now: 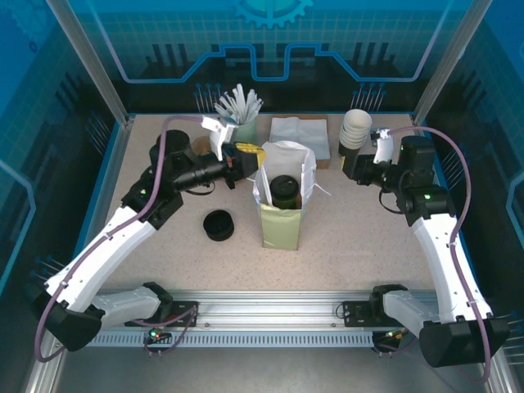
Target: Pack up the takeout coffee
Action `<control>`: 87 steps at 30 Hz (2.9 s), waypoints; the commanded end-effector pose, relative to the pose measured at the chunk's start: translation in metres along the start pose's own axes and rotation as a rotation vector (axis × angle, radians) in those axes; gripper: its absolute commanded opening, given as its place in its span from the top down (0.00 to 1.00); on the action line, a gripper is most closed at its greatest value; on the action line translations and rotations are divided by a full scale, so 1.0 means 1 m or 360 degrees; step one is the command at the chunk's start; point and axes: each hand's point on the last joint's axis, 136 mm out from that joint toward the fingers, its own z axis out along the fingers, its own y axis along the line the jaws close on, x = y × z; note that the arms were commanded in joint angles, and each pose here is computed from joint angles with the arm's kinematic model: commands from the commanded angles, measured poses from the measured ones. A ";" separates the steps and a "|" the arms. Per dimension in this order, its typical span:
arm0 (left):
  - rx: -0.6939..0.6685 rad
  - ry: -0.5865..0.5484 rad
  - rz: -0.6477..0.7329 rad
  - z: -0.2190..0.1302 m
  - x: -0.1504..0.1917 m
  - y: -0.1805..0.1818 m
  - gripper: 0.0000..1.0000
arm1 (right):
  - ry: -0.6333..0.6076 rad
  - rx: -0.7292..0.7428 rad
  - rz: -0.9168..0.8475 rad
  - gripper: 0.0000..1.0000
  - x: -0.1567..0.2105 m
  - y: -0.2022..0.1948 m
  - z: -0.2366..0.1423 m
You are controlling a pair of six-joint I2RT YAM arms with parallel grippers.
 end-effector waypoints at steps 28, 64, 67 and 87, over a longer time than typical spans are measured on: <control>-0.0960 0.0120 -0.0174 -0.069 0.029 0.078 0.38 | 0.0150 0.0172 0.0061 0.60 -0.064 -0.006 0.090; -0.1125 0.0116 -0.0329 -0.122 0.035 0.072 0.40 | 0.0529 0.0730 -0.0128 0.46 -0.011 -0.113 0.320; -0.1137 0.0114 -0.0344 -0.124 0.035 0.072 0.40 | 0.0559 0.0705 -0.0178 0.45 -0.005 -0.114 0.331; -0.1132 0.0153 -0.0342 -0.122 0.035 0.071 0.38 | 0.0717 0.0843 -0.0223 0.35 0.047 -0.156 0.363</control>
